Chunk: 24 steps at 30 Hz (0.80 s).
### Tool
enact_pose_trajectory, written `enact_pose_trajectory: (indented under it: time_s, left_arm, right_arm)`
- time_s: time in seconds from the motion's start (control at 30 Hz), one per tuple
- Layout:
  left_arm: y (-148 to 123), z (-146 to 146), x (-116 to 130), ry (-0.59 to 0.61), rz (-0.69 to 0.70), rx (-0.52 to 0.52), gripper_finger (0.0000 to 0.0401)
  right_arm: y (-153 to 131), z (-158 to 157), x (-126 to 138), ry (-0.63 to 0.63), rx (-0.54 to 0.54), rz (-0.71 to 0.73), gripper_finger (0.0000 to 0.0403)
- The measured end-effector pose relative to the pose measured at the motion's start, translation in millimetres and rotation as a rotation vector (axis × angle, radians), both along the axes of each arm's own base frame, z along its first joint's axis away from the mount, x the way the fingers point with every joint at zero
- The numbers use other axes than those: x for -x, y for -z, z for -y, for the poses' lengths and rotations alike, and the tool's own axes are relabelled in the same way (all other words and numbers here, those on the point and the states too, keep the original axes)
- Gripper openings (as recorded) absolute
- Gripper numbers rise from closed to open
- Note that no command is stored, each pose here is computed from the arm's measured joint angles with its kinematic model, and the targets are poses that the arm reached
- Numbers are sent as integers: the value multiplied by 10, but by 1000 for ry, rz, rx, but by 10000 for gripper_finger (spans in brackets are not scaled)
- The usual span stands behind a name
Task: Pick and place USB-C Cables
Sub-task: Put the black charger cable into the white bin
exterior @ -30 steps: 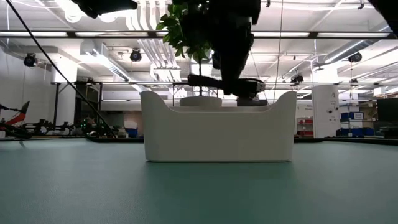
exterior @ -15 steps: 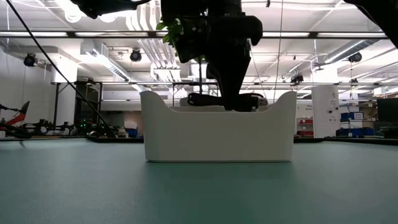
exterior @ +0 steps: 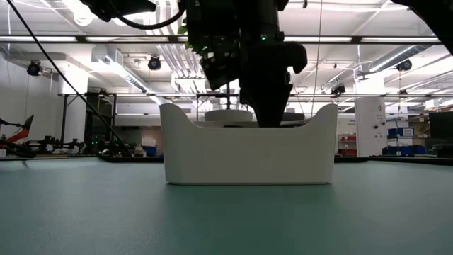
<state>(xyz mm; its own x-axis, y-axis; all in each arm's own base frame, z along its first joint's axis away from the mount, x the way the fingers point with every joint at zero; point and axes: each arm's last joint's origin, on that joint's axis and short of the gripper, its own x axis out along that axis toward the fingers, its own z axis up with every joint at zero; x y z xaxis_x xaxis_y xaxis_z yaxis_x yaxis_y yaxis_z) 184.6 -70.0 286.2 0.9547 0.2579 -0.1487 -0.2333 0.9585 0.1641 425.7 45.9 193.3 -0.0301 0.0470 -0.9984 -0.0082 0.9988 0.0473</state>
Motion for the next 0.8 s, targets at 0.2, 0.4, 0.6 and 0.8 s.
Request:
enact_pose_trajectory:
  time_s: [0.2,0.4,0.6,0.8]
  left_arm:
    - [-1,0,0,0,1,1,258]
    - [0,0,0,0,1,2,258]
    - [0,0,0,-1,1,2,258]
    - [-2,0,0,0,2,3,258]
  right_arm:
    - [96,1,13,2,0,-3,34]
    - [146,1,15,2,-1,4,34]
    - [148,1,7,2,-1,11,34]
    - [148,0,4,2,-2,14,34]
